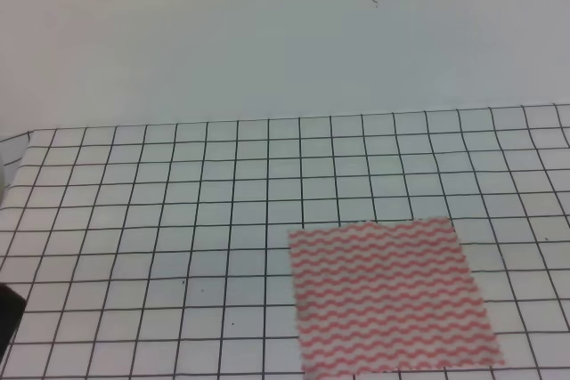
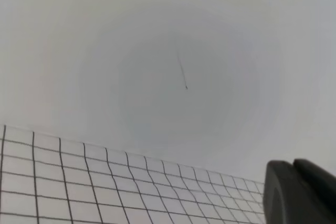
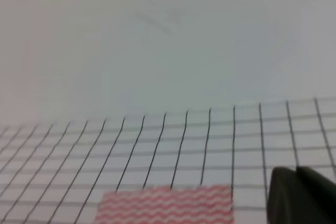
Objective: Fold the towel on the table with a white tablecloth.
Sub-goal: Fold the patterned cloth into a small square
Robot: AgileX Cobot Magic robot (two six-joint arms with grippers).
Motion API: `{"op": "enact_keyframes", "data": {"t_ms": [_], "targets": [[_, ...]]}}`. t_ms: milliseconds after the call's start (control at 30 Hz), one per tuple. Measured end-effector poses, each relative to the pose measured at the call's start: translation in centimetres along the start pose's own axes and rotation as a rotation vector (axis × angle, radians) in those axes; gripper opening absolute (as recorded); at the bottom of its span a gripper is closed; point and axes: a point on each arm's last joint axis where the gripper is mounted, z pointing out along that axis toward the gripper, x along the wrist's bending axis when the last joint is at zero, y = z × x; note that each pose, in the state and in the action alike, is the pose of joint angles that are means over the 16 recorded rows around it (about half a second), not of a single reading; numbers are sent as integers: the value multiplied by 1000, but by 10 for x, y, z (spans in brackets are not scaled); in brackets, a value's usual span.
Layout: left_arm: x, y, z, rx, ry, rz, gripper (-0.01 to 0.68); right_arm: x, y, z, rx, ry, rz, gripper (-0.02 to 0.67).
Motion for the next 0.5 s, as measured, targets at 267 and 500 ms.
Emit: {"op": "enact_keyframes", "data": {"t_ms": [267,500], "targets": [[-5,5,31,183,13,47,-1,2,2,45,365,102,50,-1],[1,0,57,346,36,8,-1,-3,-13,85,643,139,146,-1]]}}
